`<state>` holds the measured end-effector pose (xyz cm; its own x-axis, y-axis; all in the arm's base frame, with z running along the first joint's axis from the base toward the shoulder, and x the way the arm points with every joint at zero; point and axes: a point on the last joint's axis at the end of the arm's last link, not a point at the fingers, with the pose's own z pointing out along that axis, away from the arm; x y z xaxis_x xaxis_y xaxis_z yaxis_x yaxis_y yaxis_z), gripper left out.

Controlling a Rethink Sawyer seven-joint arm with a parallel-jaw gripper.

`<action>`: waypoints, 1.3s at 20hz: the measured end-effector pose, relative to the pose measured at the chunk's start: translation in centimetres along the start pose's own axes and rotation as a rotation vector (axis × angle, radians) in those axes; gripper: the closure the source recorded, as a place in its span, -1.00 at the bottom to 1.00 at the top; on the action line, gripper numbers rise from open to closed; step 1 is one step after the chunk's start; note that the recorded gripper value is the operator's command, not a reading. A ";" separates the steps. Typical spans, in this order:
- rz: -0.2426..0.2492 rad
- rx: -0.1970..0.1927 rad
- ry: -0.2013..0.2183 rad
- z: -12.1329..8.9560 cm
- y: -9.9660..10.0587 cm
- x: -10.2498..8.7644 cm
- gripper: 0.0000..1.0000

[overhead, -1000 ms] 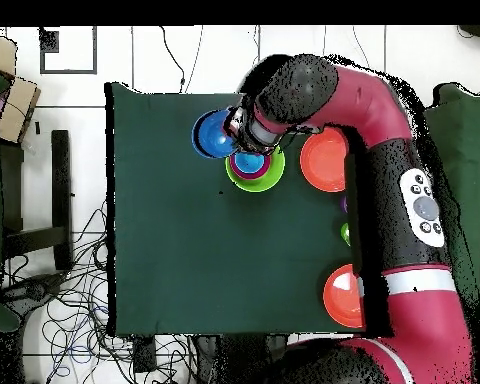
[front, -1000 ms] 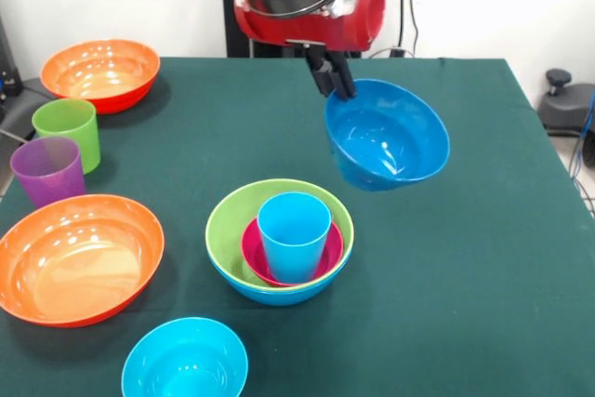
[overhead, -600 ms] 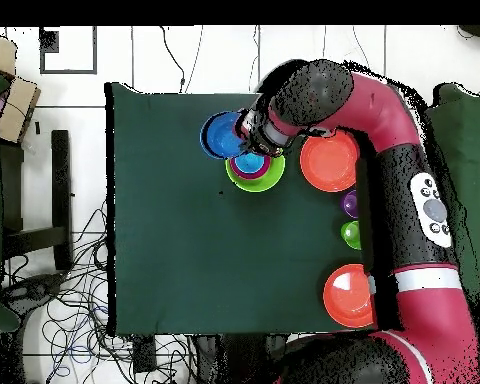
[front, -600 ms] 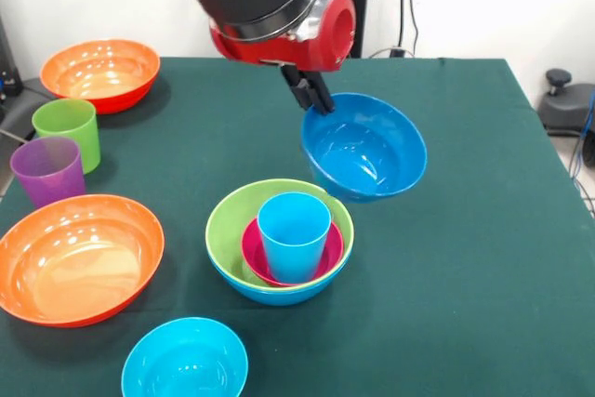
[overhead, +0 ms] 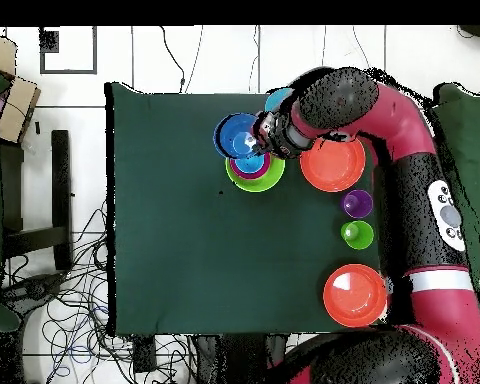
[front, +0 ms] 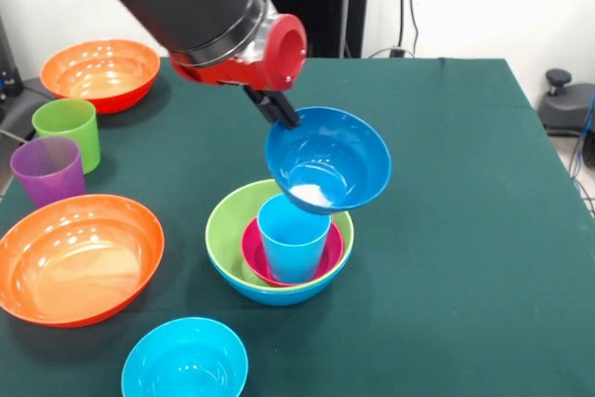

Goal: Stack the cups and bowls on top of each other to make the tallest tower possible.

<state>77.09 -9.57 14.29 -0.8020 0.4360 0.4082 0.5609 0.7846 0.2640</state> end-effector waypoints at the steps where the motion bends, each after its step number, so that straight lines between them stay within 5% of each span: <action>1: -0.004 -0.005 0.000 -0.1 -0.4 -0.2 1.00; 13: -0.036 -0.037 0.021 0.2 -3.0 -1.5 1.00; 26: -0.044 -0.045 0.021 0.1 -2.6 -1.4 1.00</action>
<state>76.78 -12.16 12.94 -0.8221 0.3915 0.4133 0.5340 0.7821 0.3213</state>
